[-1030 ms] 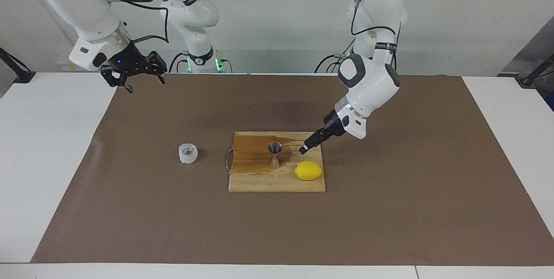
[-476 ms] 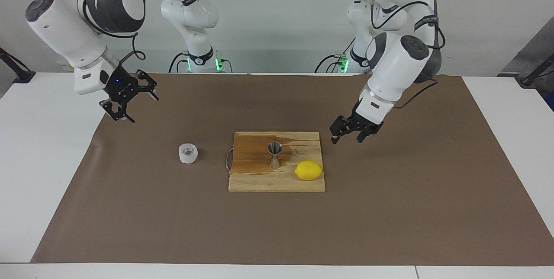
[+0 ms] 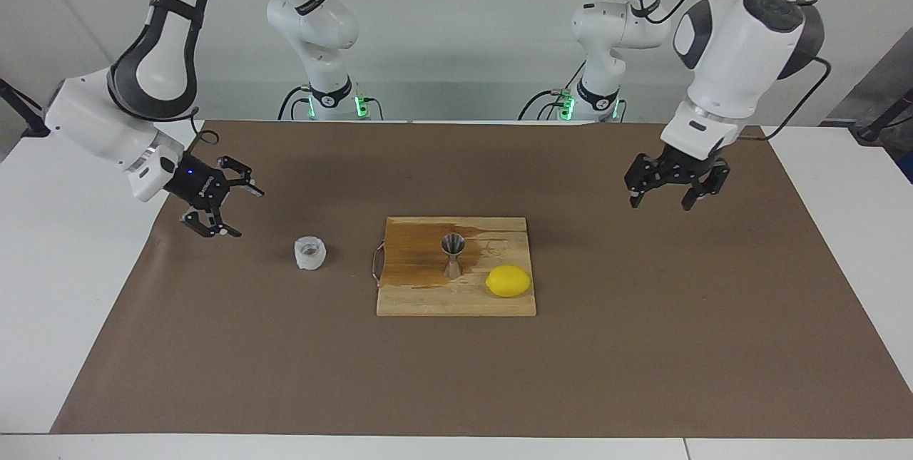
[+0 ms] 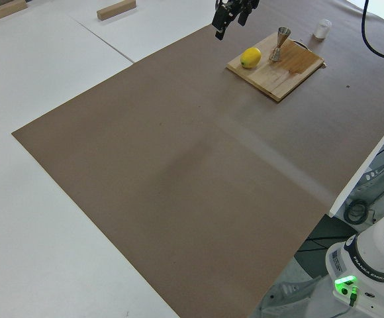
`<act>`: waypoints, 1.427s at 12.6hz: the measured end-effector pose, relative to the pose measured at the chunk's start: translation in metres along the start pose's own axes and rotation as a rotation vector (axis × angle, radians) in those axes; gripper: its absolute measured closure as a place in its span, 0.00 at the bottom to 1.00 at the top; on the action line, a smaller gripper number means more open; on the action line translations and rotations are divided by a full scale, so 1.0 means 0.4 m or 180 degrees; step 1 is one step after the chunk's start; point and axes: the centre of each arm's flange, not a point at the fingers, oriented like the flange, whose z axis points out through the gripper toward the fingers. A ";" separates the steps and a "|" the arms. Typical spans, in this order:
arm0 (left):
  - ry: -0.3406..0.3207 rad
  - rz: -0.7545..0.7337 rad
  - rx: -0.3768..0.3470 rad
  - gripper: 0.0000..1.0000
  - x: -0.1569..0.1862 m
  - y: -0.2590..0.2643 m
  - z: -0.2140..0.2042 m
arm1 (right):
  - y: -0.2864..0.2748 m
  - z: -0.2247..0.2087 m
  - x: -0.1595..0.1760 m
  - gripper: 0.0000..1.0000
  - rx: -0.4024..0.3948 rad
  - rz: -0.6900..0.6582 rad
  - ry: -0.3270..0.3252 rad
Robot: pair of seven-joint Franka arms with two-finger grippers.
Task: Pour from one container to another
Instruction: 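Move the right gripper to the white cup and grasp it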
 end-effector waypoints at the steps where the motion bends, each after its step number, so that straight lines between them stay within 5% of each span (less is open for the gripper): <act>1: -0.0032 0.0049 0.0060 0.00 -0.008 -0.042 -0.045 | 0.004 0.034 -0.022 0.00 0.0004 -0.0098 0.0092; 5: -0.0113 0.0092 0.0226 0.00 0.003 -0.115 -0.166 | -0.004 0.134 -0.083 0.00 0.0024 -0.0232 0.0390; 7: -0.0120 0.0067 0.0202 0.00 0.016 -0.136 -0.159 | 0.001 0.237 -0.137 0.00 0.0026 -0.0367 0.0765; 11: -0.0299 0.0048 0.0065 0.00 0.003 -0.128 -0.101 | 0.010 0.344 -0.151 0.00 -0.0035 -0.0502 0.1125; 18: -0.0359 0.0049 0.0056 0.00 -0.029 -0.125 -0.074 | 0.007 0.425 -0.085 0.00 -0.0115 -0.0616 0.0884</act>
